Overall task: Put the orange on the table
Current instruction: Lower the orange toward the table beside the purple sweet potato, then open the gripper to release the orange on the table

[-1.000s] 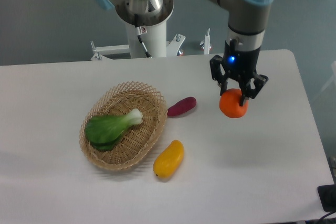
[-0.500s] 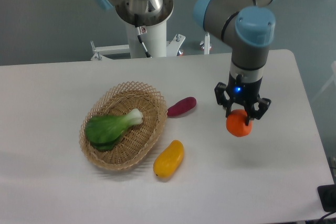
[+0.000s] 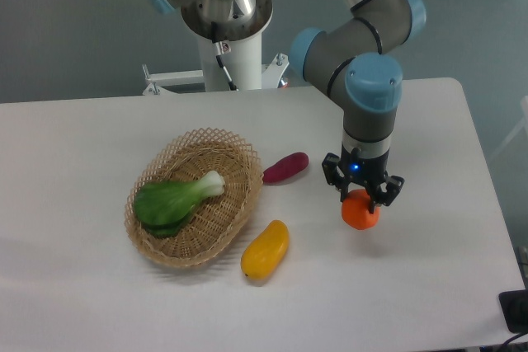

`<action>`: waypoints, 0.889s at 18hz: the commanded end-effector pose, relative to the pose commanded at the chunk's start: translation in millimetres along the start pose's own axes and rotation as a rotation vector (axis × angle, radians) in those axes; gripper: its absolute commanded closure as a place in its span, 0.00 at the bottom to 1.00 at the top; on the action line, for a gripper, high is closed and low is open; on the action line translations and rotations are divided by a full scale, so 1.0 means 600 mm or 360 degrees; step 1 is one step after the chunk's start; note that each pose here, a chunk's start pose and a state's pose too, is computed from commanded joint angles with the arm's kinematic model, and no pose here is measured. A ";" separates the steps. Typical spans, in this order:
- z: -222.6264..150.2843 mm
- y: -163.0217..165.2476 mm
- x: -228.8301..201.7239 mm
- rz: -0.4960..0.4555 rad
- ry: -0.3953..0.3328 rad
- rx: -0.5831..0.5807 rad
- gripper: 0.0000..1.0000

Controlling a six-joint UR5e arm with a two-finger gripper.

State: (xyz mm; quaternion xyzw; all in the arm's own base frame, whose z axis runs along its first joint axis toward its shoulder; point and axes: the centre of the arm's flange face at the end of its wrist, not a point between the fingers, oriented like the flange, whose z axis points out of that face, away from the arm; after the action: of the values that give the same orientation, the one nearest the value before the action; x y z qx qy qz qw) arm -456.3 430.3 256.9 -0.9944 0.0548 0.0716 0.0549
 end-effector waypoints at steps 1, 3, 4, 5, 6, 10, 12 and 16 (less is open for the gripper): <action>0.005 -0.002 0.000 0.0012 0.0003 -0.0011 0.46; 0.028 -0.005 0.014 0.0059 0.0046 -0.0030 0.46; 0.030 -0.004 0.016 0.0059 0.0050 -0.0032 0.44; 0.033 -0.003 0.020 0.0061 0.0059 -0.0036 0.43; 0.038 -0.006 0.028 0.0071 0.0069 -0.0039 0.43; 0.041 -0.011 0.035 0.0083 0.0076 -0.0043 0.43; 0.044 -0.012 0.036 0.0083 0.0081 -0.0044 0.43; 0.044 -0.012 0.036 0.0085 0.0081 -0.0044 0.16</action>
State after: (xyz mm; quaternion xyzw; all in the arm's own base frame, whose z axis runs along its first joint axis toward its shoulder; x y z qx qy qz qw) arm -437.6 438.5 228.4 -0.9948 0.0817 0.0486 0.0377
